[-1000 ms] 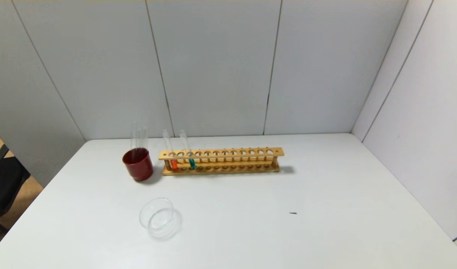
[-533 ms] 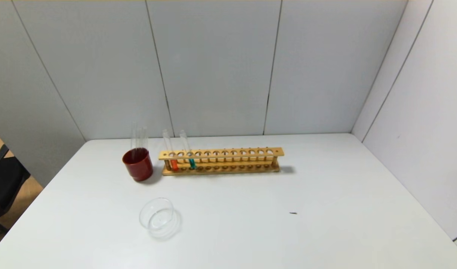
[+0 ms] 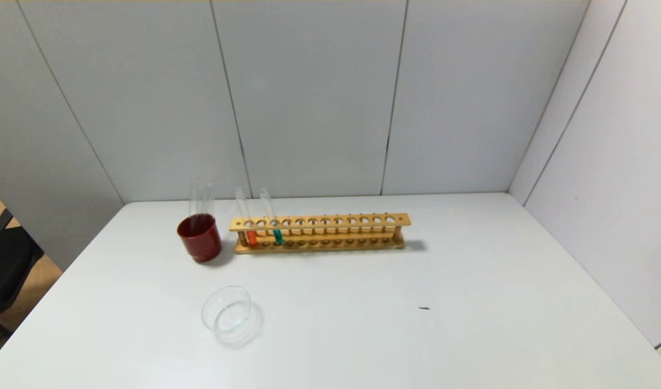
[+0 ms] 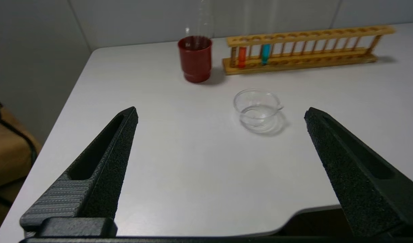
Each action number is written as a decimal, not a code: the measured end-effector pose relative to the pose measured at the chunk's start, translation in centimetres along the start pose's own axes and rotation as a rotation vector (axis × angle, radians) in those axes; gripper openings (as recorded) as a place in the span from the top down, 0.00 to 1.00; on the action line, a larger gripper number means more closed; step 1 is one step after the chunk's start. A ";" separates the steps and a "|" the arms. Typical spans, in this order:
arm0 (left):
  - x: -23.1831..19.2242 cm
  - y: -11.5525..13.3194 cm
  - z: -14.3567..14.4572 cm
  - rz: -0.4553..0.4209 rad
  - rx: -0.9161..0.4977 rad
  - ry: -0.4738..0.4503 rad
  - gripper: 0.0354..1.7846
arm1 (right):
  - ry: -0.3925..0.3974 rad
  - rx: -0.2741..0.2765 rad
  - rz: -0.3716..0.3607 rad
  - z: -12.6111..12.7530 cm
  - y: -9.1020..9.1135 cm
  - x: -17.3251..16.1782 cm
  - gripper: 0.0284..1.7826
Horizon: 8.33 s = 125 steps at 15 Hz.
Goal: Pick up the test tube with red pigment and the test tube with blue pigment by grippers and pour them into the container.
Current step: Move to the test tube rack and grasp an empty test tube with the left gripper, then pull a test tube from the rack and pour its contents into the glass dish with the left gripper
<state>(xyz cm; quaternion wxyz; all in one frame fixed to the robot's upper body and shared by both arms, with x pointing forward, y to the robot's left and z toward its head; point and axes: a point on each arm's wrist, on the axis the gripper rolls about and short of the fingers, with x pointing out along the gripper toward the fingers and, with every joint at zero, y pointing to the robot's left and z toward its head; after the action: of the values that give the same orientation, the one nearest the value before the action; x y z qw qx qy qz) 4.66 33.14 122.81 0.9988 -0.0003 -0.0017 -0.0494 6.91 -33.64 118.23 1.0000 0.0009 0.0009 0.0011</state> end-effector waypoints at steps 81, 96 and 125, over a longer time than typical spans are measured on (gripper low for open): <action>33.7 -4.1 18.1 -0.160 0.013 0.169 0.83 | 0.000 0.000 0.000 0.0 0.0 0.0 0.02; 20.8 -0.6 11.7 -0.250 0.975 0.403 0.83 | 0.000 0.000 0.000 0.0 0.0 0.0 0.02; 30.6 -2.8 2.0 -0.616 1.835 0.553 0.83 | 0.000 0.000 0.000 0.0 0.0 0.0 0.02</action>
<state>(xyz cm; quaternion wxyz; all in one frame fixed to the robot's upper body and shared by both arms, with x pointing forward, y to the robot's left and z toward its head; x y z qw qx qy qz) 34.81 27.36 124.88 0.5219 0.7811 0.1927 -0.2837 6.91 -33.64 118.23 1.0000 0.0009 0.0009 0.0013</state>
